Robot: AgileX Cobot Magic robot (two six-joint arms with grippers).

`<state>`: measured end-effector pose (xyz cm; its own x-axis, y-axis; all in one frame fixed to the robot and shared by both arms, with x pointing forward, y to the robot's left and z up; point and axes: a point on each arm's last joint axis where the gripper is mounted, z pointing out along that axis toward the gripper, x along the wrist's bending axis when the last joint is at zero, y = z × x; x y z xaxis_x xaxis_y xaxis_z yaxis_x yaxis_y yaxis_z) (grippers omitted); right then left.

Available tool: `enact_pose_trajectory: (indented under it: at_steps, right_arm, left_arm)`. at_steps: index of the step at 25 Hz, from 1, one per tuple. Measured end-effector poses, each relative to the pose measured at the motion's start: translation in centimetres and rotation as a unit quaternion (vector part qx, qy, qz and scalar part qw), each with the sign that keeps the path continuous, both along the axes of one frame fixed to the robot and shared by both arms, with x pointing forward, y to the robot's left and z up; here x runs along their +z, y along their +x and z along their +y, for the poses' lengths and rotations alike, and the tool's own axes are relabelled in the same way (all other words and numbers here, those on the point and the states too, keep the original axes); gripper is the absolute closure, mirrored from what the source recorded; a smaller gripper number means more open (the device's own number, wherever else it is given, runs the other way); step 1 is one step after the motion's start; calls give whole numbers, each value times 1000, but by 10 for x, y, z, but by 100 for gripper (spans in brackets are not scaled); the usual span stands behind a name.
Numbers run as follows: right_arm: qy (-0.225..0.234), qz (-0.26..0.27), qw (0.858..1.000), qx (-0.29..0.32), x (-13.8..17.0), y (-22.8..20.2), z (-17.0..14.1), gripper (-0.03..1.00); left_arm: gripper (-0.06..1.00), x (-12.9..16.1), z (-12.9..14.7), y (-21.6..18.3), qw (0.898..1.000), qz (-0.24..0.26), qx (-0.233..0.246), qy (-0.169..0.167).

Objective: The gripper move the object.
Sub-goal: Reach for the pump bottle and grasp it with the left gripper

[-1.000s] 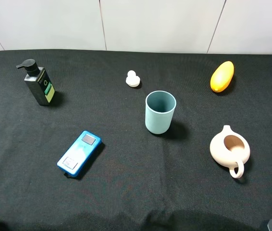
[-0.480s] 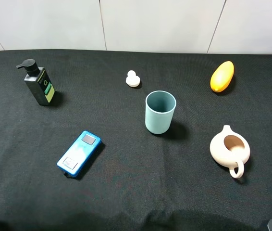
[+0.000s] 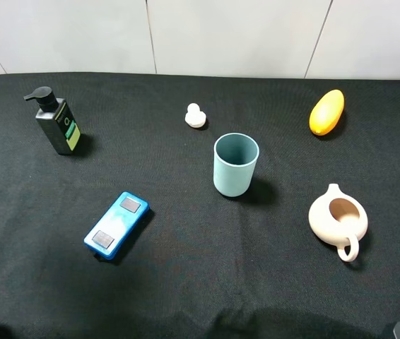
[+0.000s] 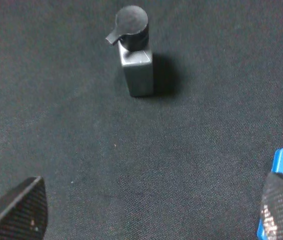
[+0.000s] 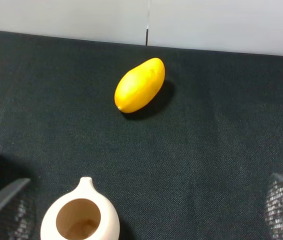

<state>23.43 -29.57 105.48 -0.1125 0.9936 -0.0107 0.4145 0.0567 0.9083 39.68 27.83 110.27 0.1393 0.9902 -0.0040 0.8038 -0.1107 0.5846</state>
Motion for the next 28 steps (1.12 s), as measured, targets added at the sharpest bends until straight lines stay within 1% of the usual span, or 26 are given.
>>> enact_pose_trajectory:
  at_steps: [9, 17, 28]
  right_arm:
    - [0, 0, 1000, 0, 0, 0, 0, 27]
    - [0, 0, 1000, 0, 0, 0, 0, 27]
    - [0, 0, 1000, 0, 0, 0, 0, 27]
  left_arm:
    - [4, 3, -7, 49, 1000, 25, 2, 2]
    - [4, -7, -13, 90, 998, 61, 13, 1]
    - [1, -24, -20, 136, 995, 94, 21, 1]
